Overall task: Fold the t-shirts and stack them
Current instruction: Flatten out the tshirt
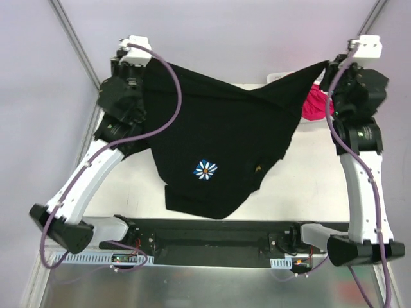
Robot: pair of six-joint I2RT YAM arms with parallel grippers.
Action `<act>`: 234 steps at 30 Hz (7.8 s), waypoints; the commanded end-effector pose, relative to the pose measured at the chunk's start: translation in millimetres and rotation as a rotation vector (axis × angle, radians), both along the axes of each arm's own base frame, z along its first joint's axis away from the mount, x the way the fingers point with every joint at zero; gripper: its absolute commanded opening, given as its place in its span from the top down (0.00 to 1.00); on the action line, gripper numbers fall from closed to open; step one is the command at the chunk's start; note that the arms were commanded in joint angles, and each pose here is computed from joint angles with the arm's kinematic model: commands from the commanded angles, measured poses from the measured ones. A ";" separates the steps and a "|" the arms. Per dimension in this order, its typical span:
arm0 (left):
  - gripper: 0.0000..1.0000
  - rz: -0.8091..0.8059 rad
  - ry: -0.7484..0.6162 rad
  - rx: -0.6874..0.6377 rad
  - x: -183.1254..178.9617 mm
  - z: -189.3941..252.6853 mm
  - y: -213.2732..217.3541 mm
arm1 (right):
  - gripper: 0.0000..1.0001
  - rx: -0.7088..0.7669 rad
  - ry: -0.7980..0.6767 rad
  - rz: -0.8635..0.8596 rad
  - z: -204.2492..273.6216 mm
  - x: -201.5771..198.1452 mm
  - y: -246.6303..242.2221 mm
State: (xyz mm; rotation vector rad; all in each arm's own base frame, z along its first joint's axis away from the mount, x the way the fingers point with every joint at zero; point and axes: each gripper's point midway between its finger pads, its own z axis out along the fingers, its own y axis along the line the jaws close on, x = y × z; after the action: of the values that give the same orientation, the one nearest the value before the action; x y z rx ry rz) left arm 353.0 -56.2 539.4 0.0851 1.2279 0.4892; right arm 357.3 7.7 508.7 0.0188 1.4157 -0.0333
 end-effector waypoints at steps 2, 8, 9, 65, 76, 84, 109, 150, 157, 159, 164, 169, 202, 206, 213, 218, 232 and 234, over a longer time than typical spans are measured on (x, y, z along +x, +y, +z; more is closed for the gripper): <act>0.92 0.066 0.112 -0.092 49.3 -73.9 10.6 | 0.99 0.001 -0.002 -0.051 -12.8 15.6 -8.0; 0.92 0.094 0.194 -0.112 89.1 -119.9 7.2 | 0.99 0.041 0.055 -0.025 -47.4 38.7 -1.0; 0.92 0.103 0.195 -0.111 93.8 -122.7 8.5 | 0.99 0.044 0.076 -0.018 -55.1 45.9 1.1; 0.94 -0.177 -0.784 0.080 -225.6 155.4 60.4 | 0.99 -0.207 -0.817 0.073 166.7 -200.5 13.4; 0.92 0.014 -0.311 0.007 15.7 -6.8 60.3 | 0.99 -0.254 -0.270 0.024 13.4 78.1 30.6; 0.31 0.104 -0.027 -0.046 137.6 -169.1 67.9 | 0.82 -0.239 -0.022 0.008 -107.9 163.4 32.1; 0.01 -0.288 0.341 0.002 71.3 -211.5 -22.8 | 0.04 0.061 0.345 0.298 -190.3 45.4 101.2; 0.01 -0.204 0.940 -0.166 28.8 -391.5 -98.8 | 0.01 0.134 1.047 0.296 -449.5 -29.6 193.9; 0.01 -0.209 0.842 -0.176 28.5 -350.1 -92.0 | 0.01 0.159 1.029 0.248 -444.7 -23.0 191.2; 0.01 -0.223 0.814 -0.182 26.5 -336.5 -91.0 | 0.01 0.174 1.031 0.226 -438.6 -25.7 187.6; 0.01 -0.237 0.778 -0.183 18.5 -318.6 -85.5 | 0.03 0.178 0.978 0.135 -420.9 -27.7 167.7; 0.01 -0.245 0.804 -0.152 13.9 -328.7 -84.1 | 0.04 0.109 0.952 0.078 -423.7 -16.4 155.2; 0.01 -0.256 0.749 -0.098 34.6 -302.1 -91.6 | 0.04 0.317 1.191 0.064 -478.4 -27.9 155.3; 0.01 -0.241 0.761 -0.082 35.8 -306.9 -89.7 | 0.04 0.384 1.193 -0.014 -486.7 -25.5 131.2; 0.01 -0.213 0.768 -0.059 38.4 -309.5 -85.5 | 0.04 0.431 1.202 -0.074 -494.6 -28.2 109.1; 0.01 -0.212 0.764 -0.057 39.9 -307.3 -85.5 | 0.04 0.480 1.167 -0.121 -474.8 -25.0 78.8; 0.01 -0.249 0.807 -0.105 36.3 -320.2 -94.8 | 0.09 0.406 1.091 0.065 -400.0 7.6 103.1; 0.01 -0.255 0.844 -0.114 34.7 -329.1 -97.9 | 0.29 0.336 1.111 0.142 -390.5 4.1 128.1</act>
State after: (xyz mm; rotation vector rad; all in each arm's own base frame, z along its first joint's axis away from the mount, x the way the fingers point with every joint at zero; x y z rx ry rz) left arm 385.3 -144.6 207.6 0.3940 2.0121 0.2057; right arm 354.1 75.6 75.8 0.5236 2.5061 0.2612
